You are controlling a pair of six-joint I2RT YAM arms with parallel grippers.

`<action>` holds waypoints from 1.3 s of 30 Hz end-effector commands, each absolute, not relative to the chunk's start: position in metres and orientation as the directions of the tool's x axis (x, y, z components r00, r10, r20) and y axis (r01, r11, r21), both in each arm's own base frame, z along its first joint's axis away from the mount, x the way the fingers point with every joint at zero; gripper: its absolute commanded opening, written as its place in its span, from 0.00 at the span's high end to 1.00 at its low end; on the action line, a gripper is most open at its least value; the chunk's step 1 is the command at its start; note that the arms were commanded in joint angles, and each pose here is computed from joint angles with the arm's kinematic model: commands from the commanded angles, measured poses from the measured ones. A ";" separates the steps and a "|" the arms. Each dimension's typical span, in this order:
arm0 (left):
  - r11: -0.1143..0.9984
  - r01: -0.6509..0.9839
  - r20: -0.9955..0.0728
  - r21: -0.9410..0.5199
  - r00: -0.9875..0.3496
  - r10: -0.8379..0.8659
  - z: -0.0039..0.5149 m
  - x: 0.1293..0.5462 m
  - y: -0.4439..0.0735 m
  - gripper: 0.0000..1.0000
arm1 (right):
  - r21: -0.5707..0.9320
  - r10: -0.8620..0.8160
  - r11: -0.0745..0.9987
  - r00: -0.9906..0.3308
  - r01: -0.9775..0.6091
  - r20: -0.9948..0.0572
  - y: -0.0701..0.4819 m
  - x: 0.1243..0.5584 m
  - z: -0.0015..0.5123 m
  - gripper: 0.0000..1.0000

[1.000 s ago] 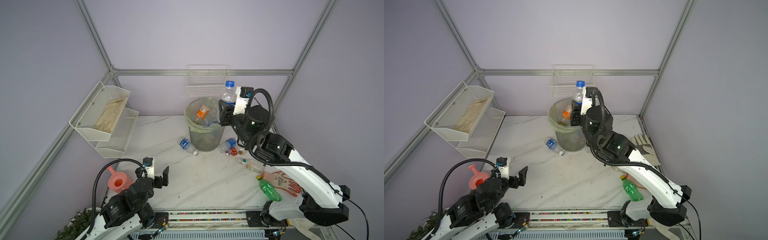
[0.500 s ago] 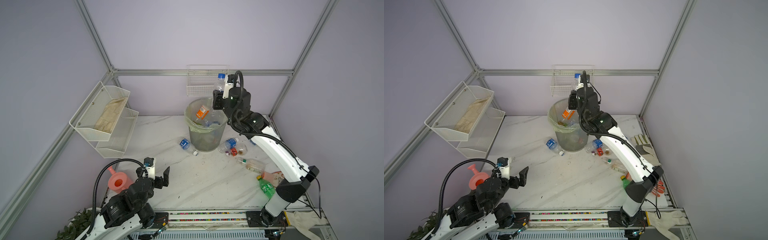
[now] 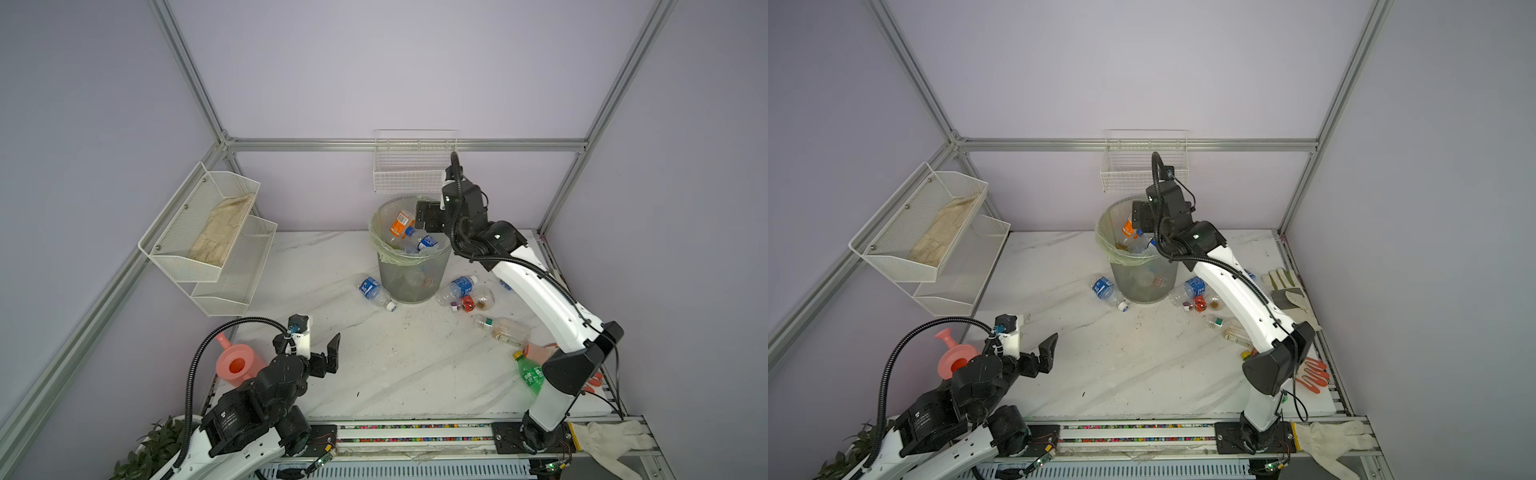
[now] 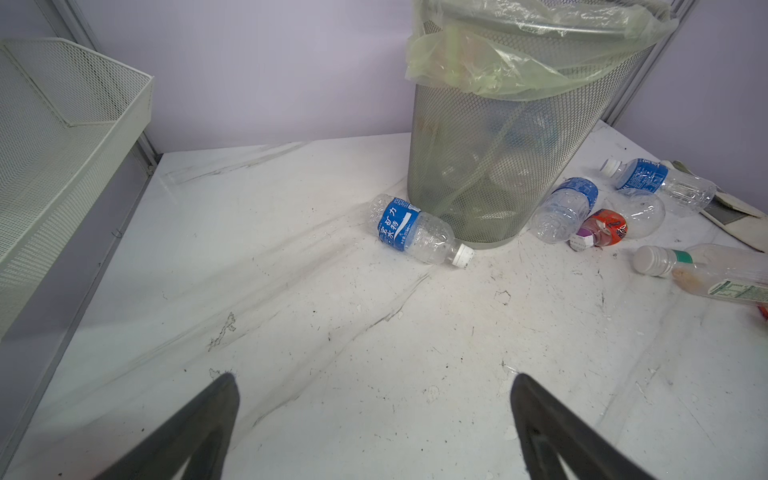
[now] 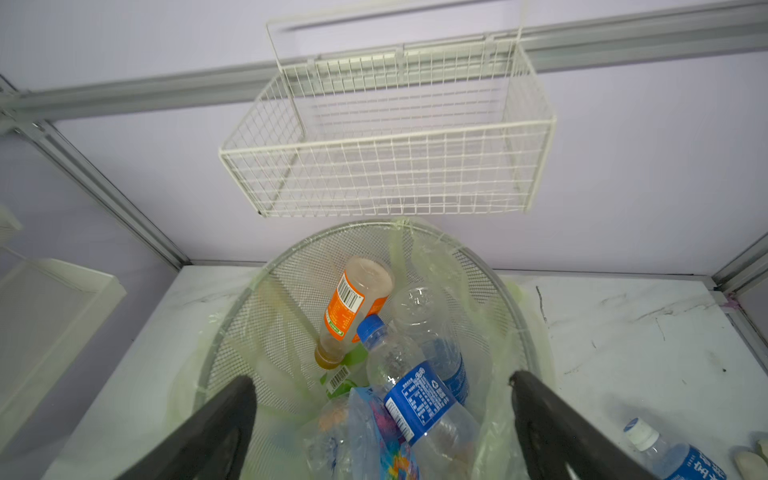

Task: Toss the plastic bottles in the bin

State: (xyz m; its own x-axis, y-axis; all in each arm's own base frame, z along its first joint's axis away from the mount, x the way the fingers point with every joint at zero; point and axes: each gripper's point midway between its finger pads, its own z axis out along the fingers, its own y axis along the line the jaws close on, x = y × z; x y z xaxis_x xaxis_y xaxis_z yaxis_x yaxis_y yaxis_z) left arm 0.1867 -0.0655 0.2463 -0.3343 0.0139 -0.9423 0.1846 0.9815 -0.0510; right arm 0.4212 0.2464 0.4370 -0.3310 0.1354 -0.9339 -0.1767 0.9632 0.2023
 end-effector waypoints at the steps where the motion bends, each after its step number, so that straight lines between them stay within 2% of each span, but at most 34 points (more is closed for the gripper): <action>1: 0.975 0.200 -0.960 -0.099 -0.275 -0.041 0.263 0.181 -0.061 0.00 | 0.262 0.190 0.940 -0.303 -0.218 -0.934 0.234 0.394 0.459 0.03; 7: 0.976 0.188 -0.962 -0.105 -0.268 -0.052 0.264 0.181 -0.058 0.00 | 0.383 0.299 0.875 -0.293 -0.296 -0.908 0.214 0.344 0.449 0.03; 11: 0.976 0.187 -0.963 -0.109 -0.263 -0.057 0.264 0.180 -0.057 0.00 | 0.448 0.327 0.851 -0.392 -0.274 -0.860 0.211 0.328 0.415 0.02; 13: 0.976 0.192 -0.962 -0.103 -0.267 -0.048 0.263 0.181 -0.059 0.00 | 0.499 0.368 0.843 -0.460 -0.203 -0.808 0.205 0.322 0.388 0.03; 15: 0.976 0.197 -0.960 -0.097 -0.276 -0.040 0.262 0.182 -0.061 0.00 | 0.522 0.427 0.847 -0.458 -0.101 -0.780 0.185 0.316 0.367 0.03; 18: 0.975 0.204 -0.959 -0.091 -0.283 -0.030 0.260 0.183 -0.064 0.00 | 0.608 0.511 0.792 -0.485 -0.055 -0.710 0.173 0.297 0.335 0.03; 20: 0.975 0.200 -0.959 -0.092 -0.282 -0.032 0.261 0.183 -0.063 0.00 | 0.627 0.514 0.779 -0.555 -0.019 -0.655 0.176 0.287 0.304 0.03; 26: 0.974 0.189 -0.965 -0.126 -0.253 -0.076 0.267 0.177 -0.054 0.00 | 0.569 0.549 0.798 -0.628 0.198 -0.551 0.156 0.272 0.215 0.03; 29: 0.972 0.186 -0.966 -0.142 -0.239 -0.095 0.269 0.175 -0.050 0.00 | 0.481 0.578 0.811 -0.577 0.332 -0.576 0.123 0.265 0.201 0.03; 32: 0.971 0.192 -0.966 -0.144 -0.240 -0.096 0.269 0.174 -0.051 0.00 | 0.408 0.624 0.776 -0.490 0.482 -0.608 0.086 0.256 0.190 0.03; 36: 0.972 0.191 -0.965 -0.138 -0.248 -0.089 0.268 0.175 -0.052 0.00 | 0.399 0.682 0.716 -0.453 0.573 -0.574 0.068 0.250 0.174 0.03; 39: 0.972 0.192 -0.964 -0.137 -0.251 -0.086 0.267 0.175 -0.052 0.00 | 0.397 0.787 0.576 -0.353 0.714 -0.506 0.047 0.237 0.156 0.03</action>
